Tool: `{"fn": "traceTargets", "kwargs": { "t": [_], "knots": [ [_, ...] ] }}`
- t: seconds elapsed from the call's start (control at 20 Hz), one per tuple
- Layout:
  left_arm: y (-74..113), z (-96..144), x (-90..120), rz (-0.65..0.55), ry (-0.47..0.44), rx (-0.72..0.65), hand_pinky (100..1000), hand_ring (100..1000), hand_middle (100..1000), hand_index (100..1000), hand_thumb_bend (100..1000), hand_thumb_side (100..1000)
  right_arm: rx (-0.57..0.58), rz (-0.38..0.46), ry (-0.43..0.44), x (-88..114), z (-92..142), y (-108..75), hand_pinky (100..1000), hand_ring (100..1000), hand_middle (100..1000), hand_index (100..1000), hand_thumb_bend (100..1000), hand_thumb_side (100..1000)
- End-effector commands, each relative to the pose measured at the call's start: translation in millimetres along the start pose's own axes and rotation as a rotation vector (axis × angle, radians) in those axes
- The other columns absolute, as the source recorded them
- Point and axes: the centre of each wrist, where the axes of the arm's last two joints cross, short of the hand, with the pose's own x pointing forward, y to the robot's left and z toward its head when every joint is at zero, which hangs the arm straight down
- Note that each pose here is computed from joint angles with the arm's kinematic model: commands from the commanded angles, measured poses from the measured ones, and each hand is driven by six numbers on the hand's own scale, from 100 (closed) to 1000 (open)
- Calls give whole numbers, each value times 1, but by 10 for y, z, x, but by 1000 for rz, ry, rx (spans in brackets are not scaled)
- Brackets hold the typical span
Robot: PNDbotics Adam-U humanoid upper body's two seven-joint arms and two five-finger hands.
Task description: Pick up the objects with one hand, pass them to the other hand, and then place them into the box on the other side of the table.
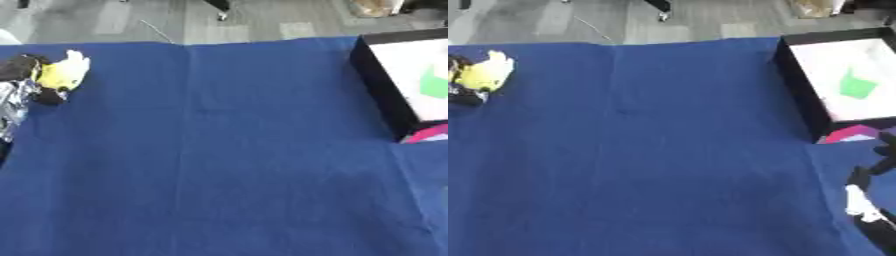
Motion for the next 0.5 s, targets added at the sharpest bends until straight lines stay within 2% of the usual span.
{"fn": "traceTargets", "kwargs": {
  "t": [0.05,0.15,0.25,0.3,0.35,0.4,0.5],
  "knots": [
    [132,-27,-3,-26,17,38,950,744,693,812,100,114,-3,-1,-32,45,-51,-32,718,684,425,834,100,165],
    [97,-25,21,-44,19,27,932,692,632,766,100,100,2,-7,-37,47,-48,-27,720,686,426,835,100,171],
    [75,-22,46,-60,16,17,893,594,535,683,100,132,7,-11,-38,47,-44,-26,722,687,427,836,100,175],
    [78,-22,61,-66,14,23,843,508,449,593,100,173,7,-12,-38,46,-43,-27,723,688,428,836,100,177],
    [83,-20,74,-69,12,36,836,498,438,582,100,179,8,-13,-38,45,-43,-28,723,688,428,837,100,177],
    [102,-19,88,-66,10,55,774,437,363,511,100,219,8,-14,-38,45,-42,-29,724,688,428,837,100,177],
    [148,-12,117,-44,0,100,742,415,319,477,100,225,9,-15,-37,42,-40,-32,725,688,429,837,100,177]
  ]
}}
